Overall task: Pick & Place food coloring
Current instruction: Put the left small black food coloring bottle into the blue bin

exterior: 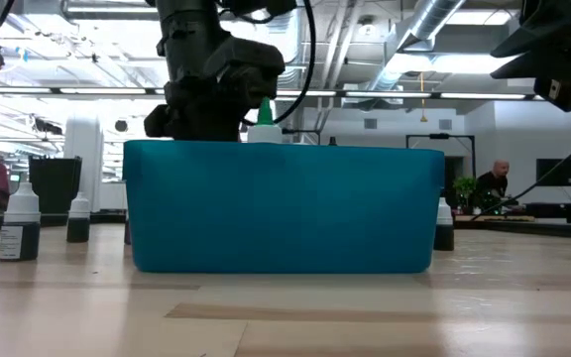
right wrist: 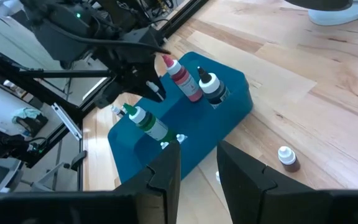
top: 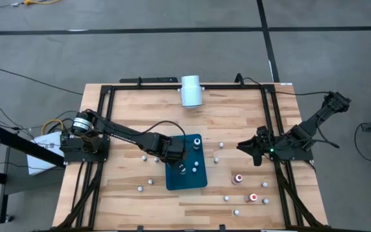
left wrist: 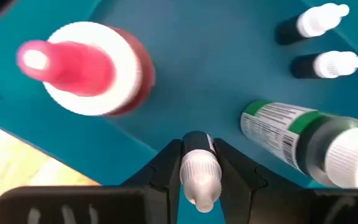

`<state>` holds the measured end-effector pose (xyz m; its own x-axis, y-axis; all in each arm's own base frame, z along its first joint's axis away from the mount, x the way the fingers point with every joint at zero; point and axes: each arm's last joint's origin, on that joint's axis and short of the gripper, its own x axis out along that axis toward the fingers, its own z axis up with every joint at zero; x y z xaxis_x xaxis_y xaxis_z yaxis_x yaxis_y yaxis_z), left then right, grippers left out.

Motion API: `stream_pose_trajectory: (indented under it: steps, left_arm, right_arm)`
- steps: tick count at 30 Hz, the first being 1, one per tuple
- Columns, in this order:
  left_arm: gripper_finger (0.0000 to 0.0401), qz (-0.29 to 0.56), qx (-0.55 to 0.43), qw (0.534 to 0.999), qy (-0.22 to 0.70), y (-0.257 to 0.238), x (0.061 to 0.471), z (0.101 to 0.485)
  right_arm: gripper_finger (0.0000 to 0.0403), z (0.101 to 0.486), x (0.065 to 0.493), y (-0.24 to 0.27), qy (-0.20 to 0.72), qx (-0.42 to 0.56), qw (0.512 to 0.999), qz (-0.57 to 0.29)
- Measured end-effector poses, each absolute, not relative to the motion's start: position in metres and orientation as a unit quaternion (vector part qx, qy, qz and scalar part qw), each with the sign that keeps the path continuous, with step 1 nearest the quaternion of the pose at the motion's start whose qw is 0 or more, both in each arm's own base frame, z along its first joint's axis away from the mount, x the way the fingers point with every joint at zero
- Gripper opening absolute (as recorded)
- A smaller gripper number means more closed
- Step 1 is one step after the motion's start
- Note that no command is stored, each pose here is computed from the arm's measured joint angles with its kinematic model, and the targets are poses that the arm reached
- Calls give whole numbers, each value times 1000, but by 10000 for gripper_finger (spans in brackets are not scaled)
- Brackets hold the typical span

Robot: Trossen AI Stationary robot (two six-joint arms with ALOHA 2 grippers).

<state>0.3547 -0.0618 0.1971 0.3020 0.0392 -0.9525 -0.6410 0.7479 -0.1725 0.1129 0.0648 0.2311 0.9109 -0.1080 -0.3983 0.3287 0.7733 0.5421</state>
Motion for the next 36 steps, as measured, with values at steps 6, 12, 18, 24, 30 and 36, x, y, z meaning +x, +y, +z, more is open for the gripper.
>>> stream_pose_trajectory:
  steps: [6,12,18,24,30,36]
  left_arm:
    - [71,238,-281,762,532,-61,356,198]
    - [71,250,-284,756,533,-62,358,191]
    - [71,241,-299,729,566,-67,366,164]
    - [71,248,-303,733,557,-70,368,162]
    - [75,248,-303,733,556,-70,368,161]
    - [83,253,-309,728,557,-69,368,161]
  right_arm:
    - [95,231,113,65,176,314,925,-119]
    - [95,231,113,65,176,315,925,-118]
    - [95,231,113,65,176,316,925,-118]
    - [95,231,113,65,176,315,925,-118]
    - [95,231,113,65,176,315,925,-118]
    - [95,230,113,65,179,313,925,-120]
